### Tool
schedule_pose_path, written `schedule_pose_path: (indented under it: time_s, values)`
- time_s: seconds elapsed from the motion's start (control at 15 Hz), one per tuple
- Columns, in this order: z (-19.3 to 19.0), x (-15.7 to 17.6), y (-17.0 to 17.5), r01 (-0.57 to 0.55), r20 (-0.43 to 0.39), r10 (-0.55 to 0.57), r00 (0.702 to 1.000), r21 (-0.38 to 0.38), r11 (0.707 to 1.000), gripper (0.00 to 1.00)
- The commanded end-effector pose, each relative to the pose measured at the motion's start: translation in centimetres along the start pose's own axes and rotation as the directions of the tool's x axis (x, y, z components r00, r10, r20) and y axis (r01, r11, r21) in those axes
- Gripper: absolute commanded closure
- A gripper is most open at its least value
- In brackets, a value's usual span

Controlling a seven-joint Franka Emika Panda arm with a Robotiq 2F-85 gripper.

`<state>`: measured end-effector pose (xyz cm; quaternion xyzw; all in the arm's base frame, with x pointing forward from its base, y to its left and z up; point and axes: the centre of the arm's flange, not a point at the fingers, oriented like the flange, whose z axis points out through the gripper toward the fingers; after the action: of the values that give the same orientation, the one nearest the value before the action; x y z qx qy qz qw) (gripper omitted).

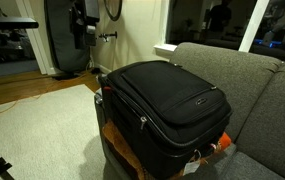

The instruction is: Unzip the black suitcase

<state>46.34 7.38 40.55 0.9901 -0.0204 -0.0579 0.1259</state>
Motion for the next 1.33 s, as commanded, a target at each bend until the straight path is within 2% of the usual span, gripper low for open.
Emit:
schedule_pose_path:
  time_s: [0.0, 1.27]
  values:
    - [1.3, 1.1, 0.6, -0.034, -0.019, 0.034, 0.999, -0.012, 0.999, 0.0]
    - [6.9, 4.5, 3.4, -0.108, 0.043, 0.109, 0.993, -0.012, 0.994, 0.0]
